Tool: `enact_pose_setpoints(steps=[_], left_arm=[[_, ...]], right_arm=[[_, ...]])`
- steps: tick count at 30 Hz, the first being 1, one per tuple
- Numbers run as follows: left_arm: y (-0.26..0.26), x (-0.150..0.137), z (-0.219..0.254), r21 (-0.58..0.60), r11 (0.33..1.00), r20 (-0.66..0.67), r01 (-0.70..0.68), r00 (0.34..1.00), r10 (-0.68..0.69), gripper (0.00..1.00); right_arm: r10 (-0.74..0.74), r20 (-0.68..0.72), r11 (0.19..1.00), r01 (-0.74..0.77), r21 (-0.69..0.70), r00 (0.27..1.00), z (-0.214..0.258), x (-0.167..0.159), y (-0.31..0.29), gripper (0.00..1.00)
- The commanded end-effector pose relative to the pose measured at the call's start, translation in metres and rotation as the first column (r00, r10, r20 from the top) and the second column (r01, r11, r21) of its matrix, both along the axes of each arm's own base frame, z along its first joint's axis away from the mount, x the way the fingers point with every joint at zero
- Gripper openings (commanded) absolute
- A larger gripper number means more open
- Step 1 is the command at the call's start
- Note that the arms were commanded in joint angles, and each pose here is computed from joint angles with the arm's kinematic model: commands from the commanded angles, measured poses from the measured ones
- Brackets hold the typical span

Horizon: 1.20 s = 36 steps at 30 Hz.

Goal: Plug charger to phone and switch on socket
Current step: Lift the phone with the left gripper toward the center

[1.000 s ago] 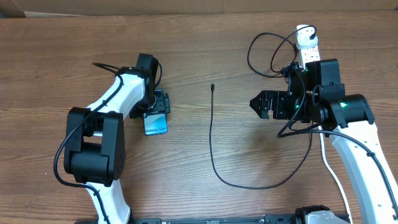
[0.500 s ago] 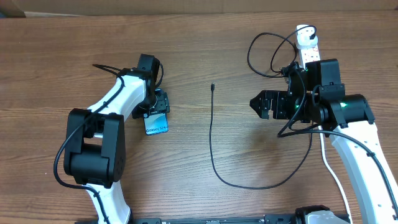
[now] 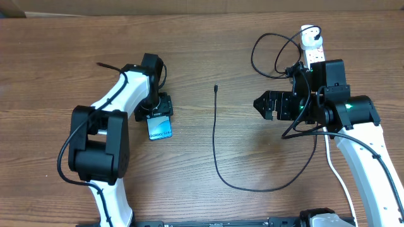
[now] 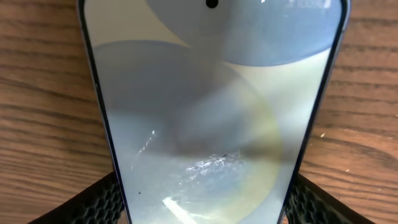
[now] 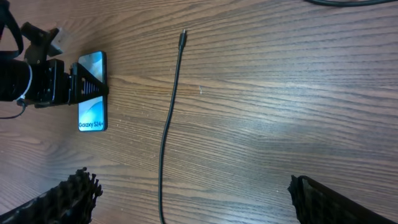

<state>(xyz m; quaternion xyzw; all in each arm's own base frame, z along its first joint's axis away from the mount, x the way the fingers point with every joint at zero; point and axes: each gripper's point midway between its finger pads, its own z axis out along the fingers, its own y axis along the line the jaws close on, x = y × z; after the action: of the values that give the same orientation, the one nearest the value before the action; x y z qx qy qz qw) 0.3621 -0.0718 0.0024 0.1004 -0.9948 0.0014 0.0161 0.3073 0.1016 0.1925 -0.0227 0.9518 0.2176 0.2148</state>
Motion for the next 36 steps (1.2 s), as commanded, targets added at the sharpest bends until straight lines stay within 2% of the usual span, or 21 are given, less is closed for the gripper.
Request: enact_pose_setpoints(steps=[1, 9, 19, 28, 36], left_arm=[[-0.009, 0.013, 0.012, -0.02, 1.0, 0.024, -0.008, 1.0, 0.009, 0.71], [-0.01, 0.018, 0.025, -0.021, 1.0, 0.027, -0.009, 1.0, 0.009, 0.71], [-0.019, 0.024, 0.037, -0.077, 0.996, 0.031, -0.046, 0.998, 0.049, 0.7], [-0.035, 0.039, 0.063, -0.164, 0.984, 0.059, -0.074, 0.995, 0.084, 0.67], [-0.054, 0.044, 0.074, -0.27, 0.958, 0.052, -0.1, 0.992, 0.118, 0.67]], right_arm=[[0.021, 0.016, 0.999, -0.021, 0.033, 1.0, 0.007, 0.002, 0.008, 1.0], [0.004, -0.001, 0.997, -0.004, 0.077, 1.0, 0.008, 0.003, 0.013, 1.0], [-0.091, -0.139, 0.983, 0.111, 0.144, 0.986, -0.012, 0.011, 0.019, 1.0], [-0.028, -0.186, 0.974, 0.069, 0.214, 0.982, -0.026, 0.02, 0.053, 0.96], [0.011, -0.133, 0.971, 0.021, 0.239, 0.991, -0.025, 0.026, 0.102, 0.96]])
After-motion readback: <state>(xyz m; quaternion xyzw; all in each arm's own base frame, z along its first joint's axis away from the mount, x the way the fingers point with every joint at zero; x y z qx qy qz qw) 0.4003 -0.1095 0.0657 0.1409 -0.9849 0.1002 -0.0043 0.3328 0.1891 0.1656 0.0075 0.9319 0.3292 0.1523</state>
